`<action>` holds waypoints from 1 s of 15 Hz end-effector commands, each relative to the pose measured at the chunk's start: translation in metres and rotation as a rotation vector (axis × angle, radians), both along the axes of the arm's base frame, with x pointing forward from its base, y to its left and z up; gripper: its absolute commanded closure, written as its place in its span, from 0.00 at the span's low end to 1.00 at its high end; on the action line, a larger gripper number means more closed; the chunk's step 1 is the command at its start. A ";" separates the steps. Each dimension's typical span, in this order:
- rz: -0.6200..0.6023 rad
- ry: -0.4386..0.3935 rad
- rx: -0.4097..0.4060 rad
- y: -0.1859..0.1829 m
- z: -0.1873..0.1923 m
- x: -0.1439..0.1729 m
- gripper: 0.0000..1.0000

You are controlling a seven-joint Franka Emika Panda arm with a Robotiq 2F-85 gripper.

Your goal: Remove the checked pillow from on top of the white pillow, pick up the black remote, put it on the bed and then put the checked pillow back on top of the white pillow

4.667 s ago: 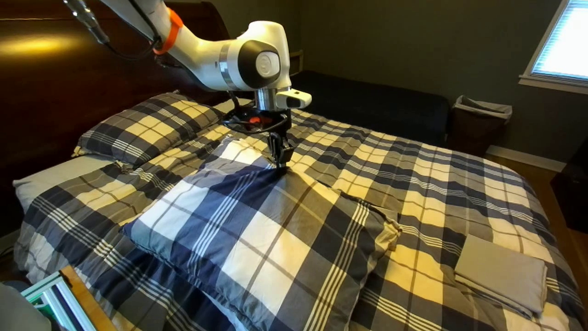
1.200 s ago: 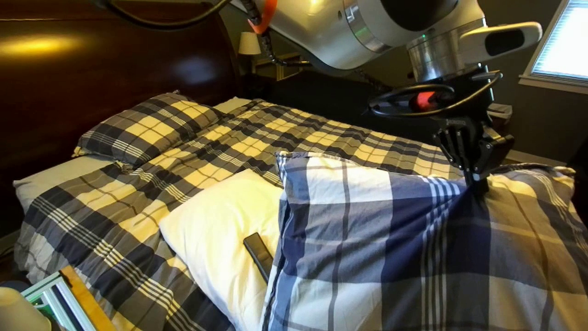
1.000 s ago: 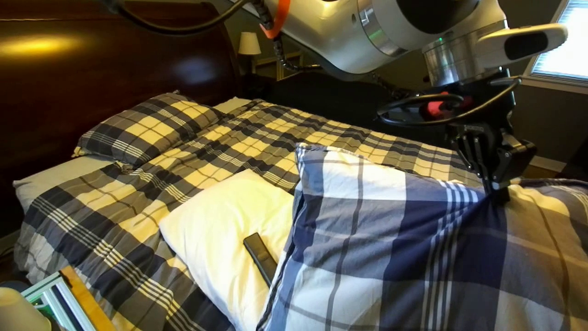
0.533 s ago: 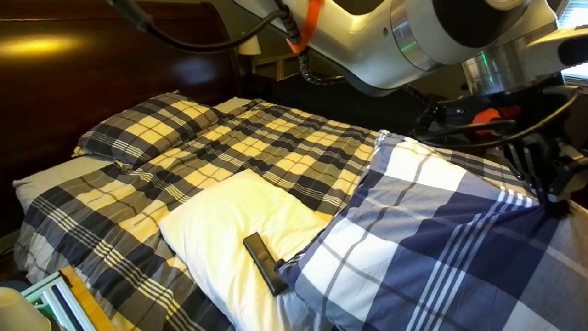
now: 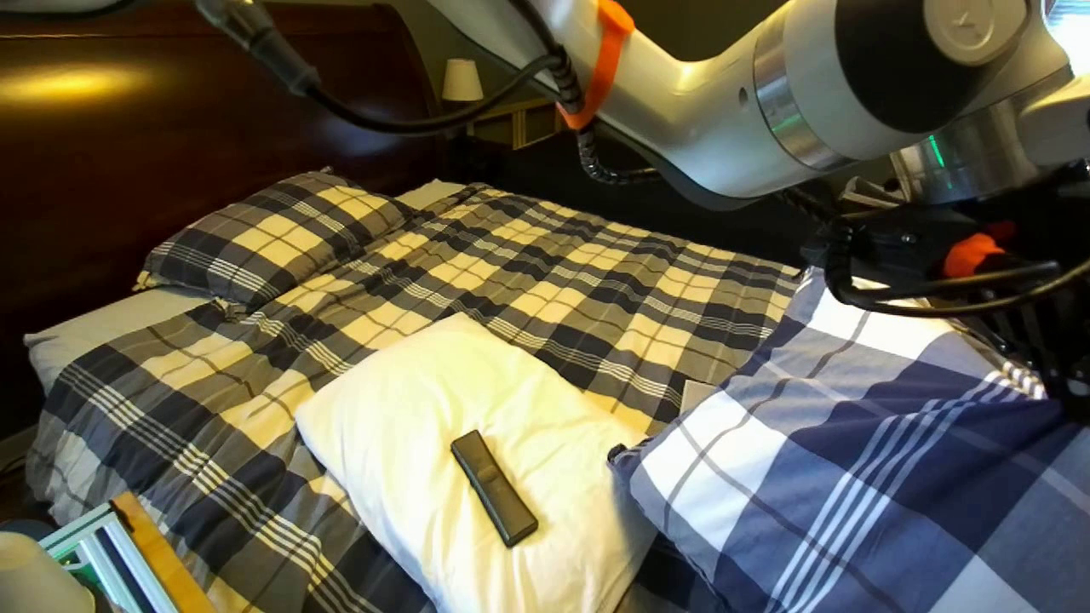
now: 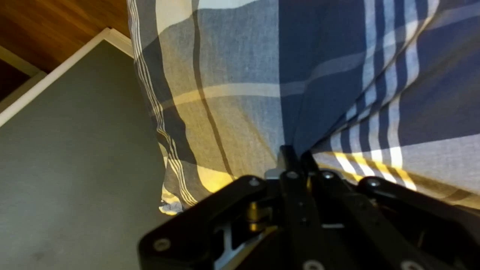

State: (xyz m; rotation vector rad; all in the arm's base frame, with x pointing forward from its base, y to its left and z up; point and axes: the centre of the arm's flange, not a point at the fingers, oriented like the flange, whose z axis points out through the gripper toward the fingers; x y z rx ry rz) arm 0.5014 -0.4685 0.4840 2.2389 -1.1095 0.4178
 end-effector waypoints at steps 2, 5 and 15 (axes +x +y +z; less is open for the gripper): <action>0.052 0.032 -0.055 -0.017 0.013 0.000 0.99; 0.021 0.037 -0.070 -0.028 0.008 -0.001 0.99; -0.175 0.009 0.019 -0.012 -0.012 0.005 0.35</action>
